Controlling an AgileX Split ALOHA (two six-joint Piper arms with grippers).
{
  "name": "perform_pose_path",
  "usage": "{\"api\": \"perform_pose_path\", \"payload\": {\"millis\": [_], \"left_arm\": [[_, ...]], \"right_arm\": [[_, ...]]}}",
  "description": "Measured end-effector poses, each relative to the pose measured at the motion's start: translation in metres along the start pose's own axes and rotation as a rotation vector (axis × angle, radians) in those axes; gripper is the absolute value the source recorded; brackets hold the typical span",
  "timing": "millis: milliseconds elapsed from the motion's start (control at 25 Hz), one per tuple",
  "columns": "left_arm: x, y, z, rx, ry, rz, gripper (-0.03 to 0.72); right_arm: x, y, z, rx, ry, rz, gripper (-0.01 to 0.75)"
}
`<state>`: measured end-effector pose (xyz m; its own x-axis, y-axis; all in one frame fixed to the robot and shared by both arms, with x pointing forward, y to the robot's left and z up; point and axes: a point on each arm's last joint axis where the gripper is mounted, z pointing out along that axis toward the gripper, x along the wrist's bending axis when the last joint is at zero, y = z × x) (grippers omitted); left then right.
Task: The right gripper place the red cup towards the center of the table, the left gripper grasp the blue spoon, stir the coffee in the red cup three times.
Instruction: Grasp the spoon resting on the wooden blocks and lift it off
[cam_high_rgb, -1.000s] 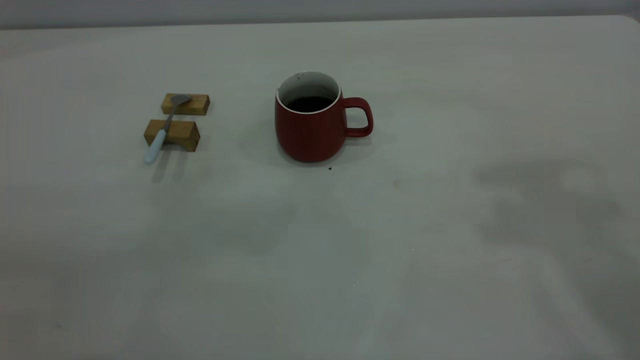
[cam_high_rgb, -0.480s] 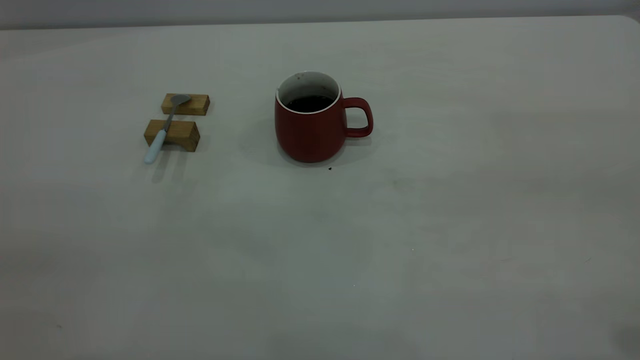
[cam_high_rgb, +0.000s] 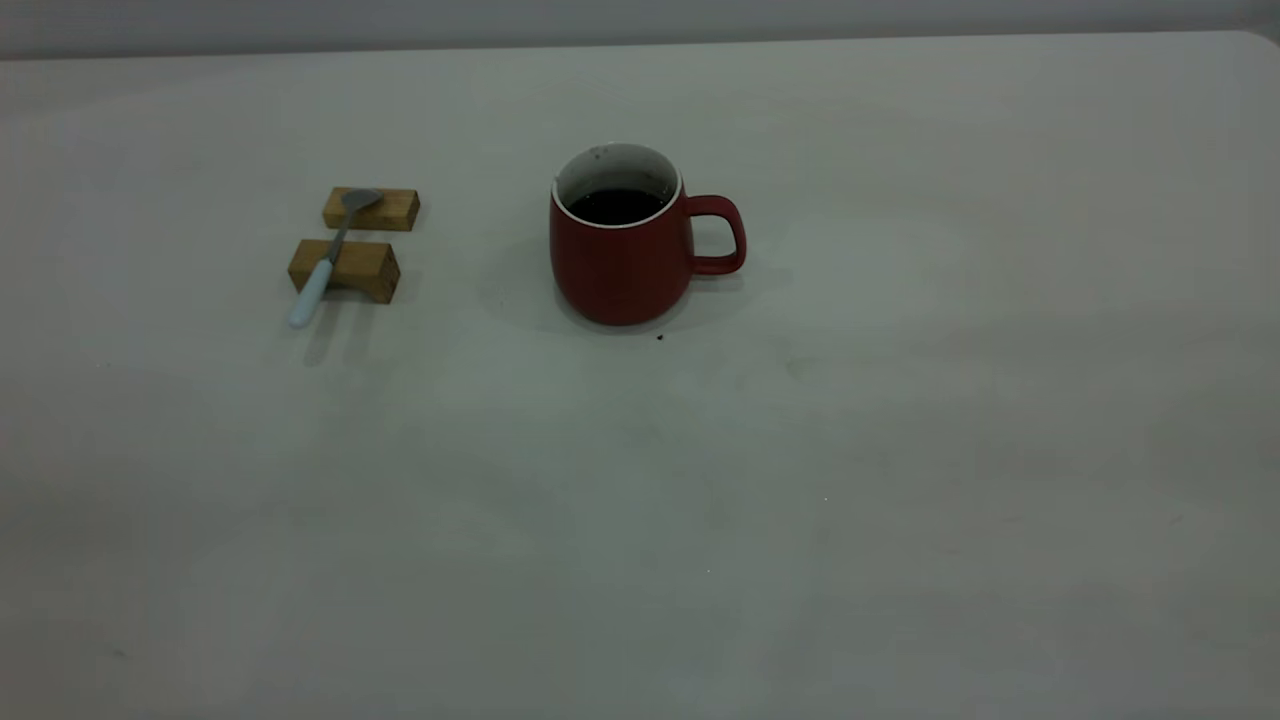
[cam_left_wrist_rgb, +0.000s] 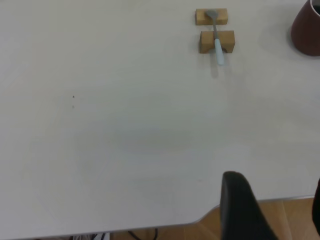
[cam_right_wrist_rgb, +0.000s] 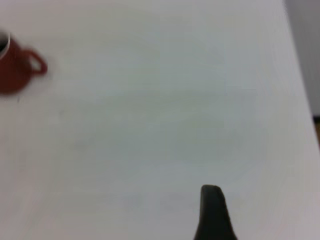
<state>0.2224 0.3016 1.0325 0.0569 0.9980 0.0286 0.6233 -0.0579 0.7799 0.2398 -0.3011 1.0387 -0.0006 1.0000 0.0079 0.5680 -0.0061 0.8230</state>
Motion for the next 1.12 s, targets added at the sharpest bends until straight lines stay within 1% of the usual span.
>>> {"api": "perform_pose_path", "payload": {"millis": [120, 1120], "left_arm": [[0.0000, 0.0000, 0.0000, 0.000, 0.000, 0.000, 0.423], [0.0000, 0.0000, 0.0000, 0.000, 0.001, -0.009, 0.423]], "right_arm": [[-0.0001, -0.0014, -0.0017, -0.013, -0.020, 0.013, 0.572], [-0.0001, -0.0018, -0.0021, -0.014, -0.019, 0.014, 0.572]]}}
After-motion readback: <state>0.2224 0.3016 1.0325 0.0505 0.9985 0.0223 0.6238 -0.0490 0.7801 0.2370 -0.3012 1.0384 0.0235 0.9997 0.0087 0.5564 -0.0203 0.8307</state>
